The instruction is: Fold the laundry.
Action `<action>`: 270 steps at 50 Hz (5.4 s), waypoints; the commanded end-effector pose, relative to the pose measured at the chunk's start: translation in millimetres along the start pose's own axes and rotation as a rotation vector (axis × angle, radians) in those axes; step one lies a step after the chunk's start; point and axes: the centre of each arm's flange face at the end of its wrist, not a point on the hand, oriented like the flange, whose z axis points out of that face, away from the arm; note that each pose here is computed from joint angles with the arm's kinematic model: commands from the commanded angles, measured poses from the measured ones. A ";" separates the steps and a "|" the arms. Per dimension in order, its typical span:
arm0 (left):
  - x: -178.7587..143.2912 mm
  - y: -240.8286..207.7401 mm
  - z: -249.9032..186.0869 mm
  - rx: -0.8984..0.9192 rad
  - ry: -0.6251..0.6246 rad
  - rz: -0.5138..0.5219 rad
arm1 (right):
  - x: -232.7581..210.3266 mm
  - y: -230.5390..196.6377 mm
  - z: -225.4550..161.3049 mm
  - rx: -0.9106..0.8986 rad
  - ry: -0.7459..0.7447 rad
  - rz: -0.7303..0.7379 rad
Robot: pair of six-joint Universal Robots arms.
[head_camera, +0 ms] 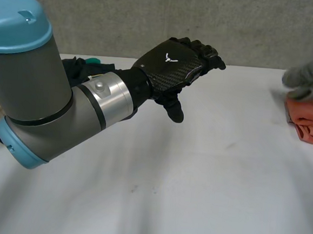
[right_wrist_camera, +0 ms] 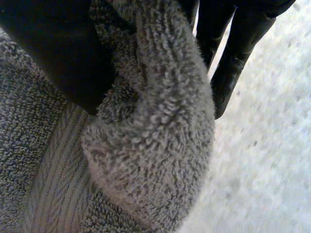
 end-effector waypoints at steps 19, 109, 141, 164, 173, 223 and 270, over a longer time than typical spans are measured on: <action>7.8 0.8 -4.3 -0.011 0.009 -0.004 | 36.0 47.7 -91.6 -0.117 0.001 -0.024; -94.0 20.2 -5.3 0.073 -0.415 0.208 | -203.4 -154.6 -123.1 -0.569 -0.265 -0.114; -108.1 54.7 -28.4 0.010 -0.434 0.046 | -248.4 -201.3 -138.7 -0.689 -0.445 0.018; -165.1 233.3 4.0 -0.466 -0.432 0.353 | -296.4 -203.5 -167.7 -0.695 -0.599 0.030; -228.9 192.2 -9.1 -0.446 -0.759 0.447 | -292.2 -201.4 -162.5 -0.683 -0.567 0.013; 51.7 101.8 -42.6 -0.373 -0.112 -0.172 | -236.4 -217.7 -170.1 -0.921 -0.689 -0.173; -32.9 67.1 16.7 0.032 -0.467 0.414 | -259.8 -238.4 -96.3 -0.497 -0.428 0.053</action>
